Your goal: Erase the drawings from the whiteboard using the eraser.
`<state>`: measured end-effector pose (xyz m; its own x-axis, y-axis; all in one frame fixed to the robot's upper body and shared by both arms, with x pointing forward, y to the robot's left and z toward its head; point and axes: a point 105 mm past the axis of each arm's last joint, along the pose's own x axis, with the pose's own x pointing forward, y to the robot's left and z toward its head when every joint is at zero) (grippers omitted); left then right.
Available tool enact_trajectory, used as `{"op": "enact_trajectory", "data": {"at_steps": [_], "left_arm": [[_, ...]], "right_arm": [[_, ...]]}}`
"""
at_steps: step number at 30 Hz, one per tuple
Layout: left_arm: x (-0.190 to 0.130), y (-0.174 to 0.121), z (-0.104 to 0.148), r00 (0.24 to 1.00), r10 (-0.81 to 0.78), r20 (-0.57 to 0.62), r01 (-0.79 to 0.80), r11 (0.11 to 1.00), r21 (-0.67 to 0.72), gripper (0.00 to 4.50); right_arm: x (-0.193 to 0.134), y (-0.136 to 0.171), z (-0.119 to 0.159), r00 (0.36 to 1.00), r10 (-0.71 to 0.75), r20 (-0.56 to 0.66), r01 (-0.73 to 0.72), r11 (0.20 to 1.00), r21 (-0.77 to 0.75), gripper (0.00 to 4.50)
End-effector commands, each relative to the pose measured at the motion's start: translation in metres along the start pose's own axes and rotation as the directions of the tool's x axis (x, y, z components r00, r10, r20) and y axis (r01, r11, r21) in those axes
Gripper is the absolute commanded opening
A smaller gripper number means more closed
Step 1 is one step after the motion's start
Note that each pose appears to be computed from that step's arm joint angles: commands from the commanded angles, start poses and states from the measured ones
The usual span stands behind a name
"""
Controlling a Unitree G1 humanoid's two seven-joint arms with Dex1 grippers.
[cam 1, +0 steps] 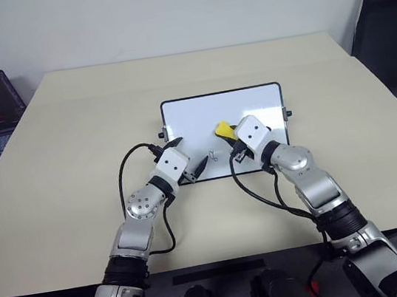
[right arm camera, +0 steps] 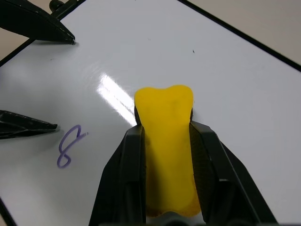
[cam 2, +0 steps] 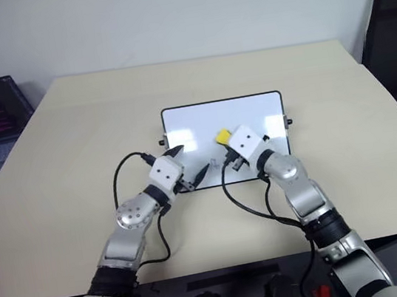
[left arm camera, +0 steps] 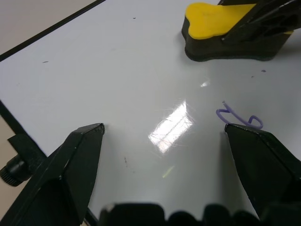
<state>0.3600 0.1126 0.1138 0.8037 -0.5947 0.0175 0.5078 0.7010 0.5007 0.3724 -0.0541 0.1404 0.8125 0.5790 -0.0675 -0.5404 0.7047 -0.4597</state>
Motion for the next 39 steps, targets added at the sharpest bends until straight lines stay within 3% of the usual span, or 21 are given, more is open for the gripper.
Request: {"op": "enact_trajectory", "data": {"at_steps": [1,5,15,28,39], "left_arm": [[-0.007,-0.005,0.024,0.994,-0.045,0.104,0.043,0.999,0.014,4.50],[-0.018,-0.007,0.026,0.993,-0.057,0.102,0.056,0.998,0.014,4.50],[-0.056,-0.024,0.011,0.998,-0.068,0.006,0.068,0.995,-0.074,4.50],[-0.059,-0.017,-0.002,0.999,-0.024,-0.045,0.021,0.997,-0.070,4.50],[-0.062,-0.008,-0.003,0.998,-0.004,-0.059,0.001,0.998,-0.058,4.50]], "right_arm": [[-0.014,-0.016,0.001,0.999,-0.050,0.021,0.049,0.998,0.024,0.98],[-0.029,-0.019,0.009,0.997,-0.037,0.075,0.035,0.999,0.028,0.98],[-0.037,-0.009,0.000,0.999,-0.029,0.025,0.028,0.999,0.041,0.98],[-0.011,0.017,0.021,0.995,0.040,0.092,-0.046,0.997,0.061,0.98],[0.002,0.045,0.021,0.990,0.116,0.085,-0.121,0.990,0.065,0.98]]}}
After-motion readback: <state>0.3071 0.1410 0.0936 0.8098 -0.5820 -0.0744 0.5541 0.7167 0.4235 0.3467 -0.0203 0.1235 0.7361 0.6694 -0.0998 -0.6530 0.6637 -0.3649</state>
